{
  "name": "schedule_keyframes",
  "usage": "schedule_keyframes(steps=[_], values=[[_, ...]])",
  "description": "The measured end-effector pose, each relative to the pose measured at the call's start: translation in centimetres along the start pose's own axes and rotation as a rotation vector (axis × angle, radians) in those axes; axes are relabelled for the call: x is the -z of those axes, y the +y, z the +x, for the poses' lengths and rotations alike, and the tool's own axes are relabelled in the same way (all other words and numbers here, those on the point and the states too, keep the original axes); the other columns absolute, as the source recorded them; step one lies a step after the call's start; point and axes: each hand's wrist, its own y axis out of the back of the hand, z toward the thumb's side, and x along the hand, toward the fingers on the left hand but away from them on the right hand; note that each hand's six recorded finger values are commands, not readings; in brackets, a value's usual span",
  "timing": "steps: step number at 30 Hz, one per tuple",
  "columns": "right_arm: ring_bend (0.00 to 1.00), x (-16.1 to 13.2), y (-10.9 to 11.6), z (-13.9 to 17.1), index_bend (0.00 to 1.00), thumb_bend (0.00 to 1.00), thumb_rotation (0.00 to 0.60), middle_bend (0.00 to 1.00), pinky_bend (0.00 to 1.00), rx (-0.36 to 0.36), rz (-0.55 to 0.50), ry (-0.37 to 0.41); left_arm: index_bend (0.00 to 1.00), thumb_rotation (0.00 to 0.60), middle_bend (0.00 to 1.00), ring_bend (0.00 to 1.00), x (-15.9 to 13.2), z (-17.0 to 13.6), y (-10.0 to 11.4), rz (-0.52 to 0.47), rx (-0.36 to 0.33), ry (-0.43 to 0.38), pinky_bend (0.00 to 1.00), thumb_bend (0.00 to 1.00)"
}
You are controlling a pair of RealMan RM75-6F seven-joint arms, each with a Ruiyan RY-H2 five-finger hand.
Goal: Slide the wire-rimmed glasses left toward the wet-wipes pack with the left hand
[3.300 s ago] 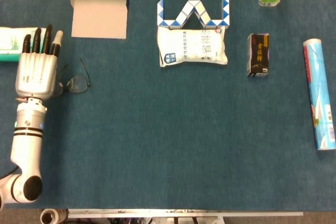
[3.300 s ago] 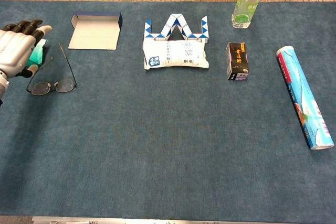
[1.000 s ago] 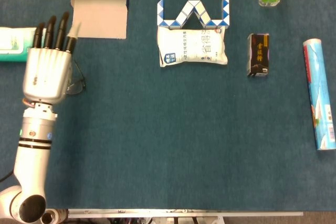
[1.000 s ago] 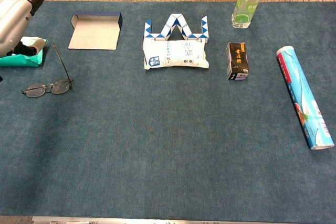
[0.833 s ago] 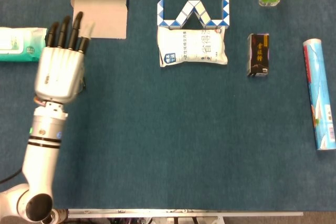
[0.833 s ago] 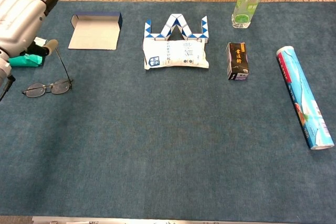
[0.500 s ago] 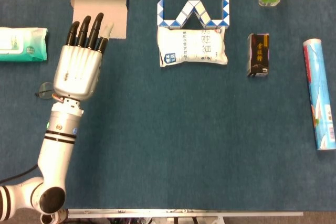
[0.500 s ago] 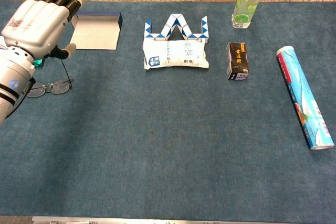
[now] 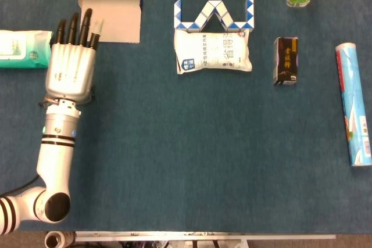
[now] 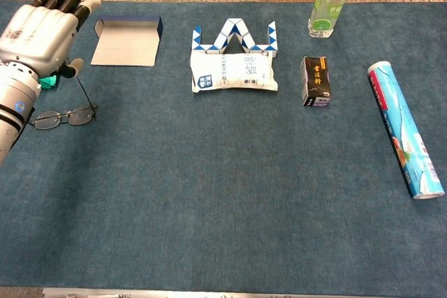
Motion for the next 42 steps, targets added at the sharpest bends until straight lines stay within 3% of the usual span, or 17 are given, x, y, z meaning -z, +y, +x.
schedule_keyframes(steps=[20, 42], values=[[0.11, 0.1, -0.2, -0.1, 0.62, 0.16, 0.6, 0.34, 0.28, -0.004, 0.006, -0.008, 0.02, 0.6, 0.0, 0.0, 5.0, -1.6, -3.2, 0.055, 0.065, 0.094, 0.11, 0.32], [0.11, 0.0, -0.1, 0.0, 0.62, 0.16, 0.6, 0.34, 0.28, 0.001, 0.008, -0.007, 0.02, 0.6, 0.0, 0.0, 7.9, -2.4, -7.9, 0.054, 0.146, 0.152, 0.11, 0.32]])
